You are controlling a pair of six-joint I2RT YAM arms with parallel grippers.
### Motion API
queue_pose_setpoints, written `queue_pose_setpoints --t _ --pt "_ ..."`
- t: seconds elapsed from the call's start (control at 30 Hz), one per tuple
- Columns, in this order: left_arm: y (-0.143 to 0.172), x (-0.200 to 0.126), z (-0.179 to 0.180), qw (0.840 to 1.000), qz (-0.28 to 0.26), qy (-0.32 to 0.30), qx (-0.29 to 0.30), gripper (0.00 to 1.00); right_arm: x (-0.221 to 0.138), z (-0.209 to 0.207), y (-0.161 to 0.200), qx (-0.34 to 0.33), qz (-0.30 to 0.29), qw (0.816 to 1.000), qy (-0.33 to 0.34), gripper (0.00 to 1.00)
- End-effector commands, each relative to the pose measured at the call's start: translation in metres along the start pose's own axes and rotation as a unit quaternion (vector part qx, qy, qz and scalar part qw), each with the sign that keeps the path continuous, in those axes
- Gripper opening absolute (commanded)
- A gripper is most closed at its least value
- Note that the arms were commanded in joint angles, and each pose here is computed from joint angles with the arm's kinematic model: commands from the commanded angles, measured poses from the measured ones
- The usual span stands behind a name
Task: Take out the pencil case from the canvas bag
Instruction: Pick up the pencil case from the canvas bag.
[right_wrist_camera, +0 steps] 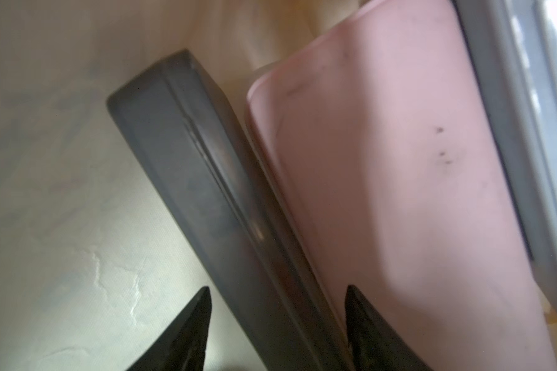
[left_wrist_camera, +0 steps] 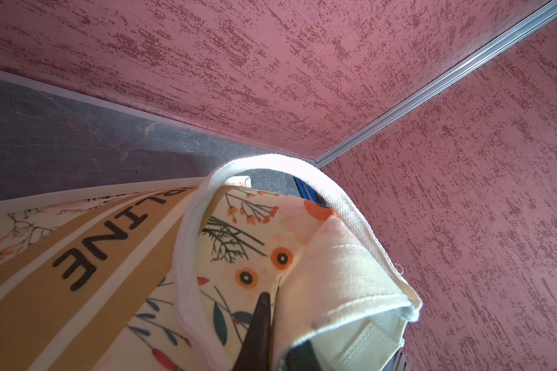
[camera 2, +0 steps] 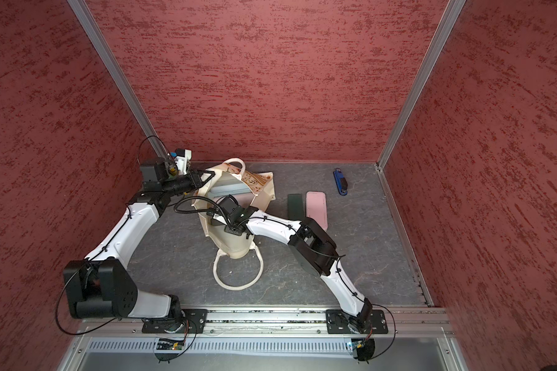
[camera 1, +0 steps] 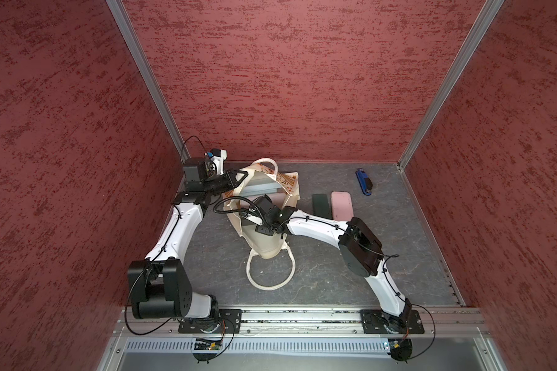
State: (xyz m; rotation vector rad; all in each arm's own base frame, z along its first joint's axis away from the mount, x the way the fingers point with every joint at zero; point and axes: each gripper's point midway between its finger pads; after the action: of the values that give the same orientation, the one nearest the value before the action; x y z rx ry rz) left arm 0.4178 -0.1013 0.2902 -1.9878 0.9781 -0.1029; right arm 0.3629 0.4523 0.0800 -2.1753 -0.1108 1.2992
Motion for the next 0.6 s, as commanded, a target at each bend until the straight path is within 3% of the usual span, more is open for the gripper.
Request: queue_pose_setpoints --t 0.0,0.1,0.4,0.57 --pt "0.001 0.002 0.002 1.0 0.002 -0.006 -0.003 0.03 0.01 0.011 0.007 -0.012 0.013 1.0 -0.022 0.62" --pt "0.002 0.002 0.003 1.0 0.002 -0.007 -0.005 0.03 0.014 0.013 0.012 -0.019 0.021 0.999 -0.021 0.57" --pt "0.001 0.002 0.002 1.0 0.001 -0.006 -0.005 0.03 0.021 0.007 0.014 -0.02 0.023 1.0 -0.006 0.58" --pt "0.001 0.002 0.002 1.0 0.001 -0.006 -0.004 0.03 0.018 0.006 0.008 -0.018 0.016 1.0 -0.007 0.53"
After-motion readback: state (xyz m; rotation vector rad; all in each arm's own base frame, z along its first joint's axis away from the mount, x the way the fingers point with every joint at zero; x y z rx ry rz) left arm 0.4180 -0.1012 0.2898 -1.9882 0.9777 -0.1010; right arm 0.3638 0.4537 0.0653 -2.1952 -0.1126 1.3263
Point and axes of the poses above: each gripper's point midway between its finger pads, its own x axis out along the fingers, its own z axis along the line the jaws close on, y = z × x, and after that the axes turned 8 degrees about x, right-handed
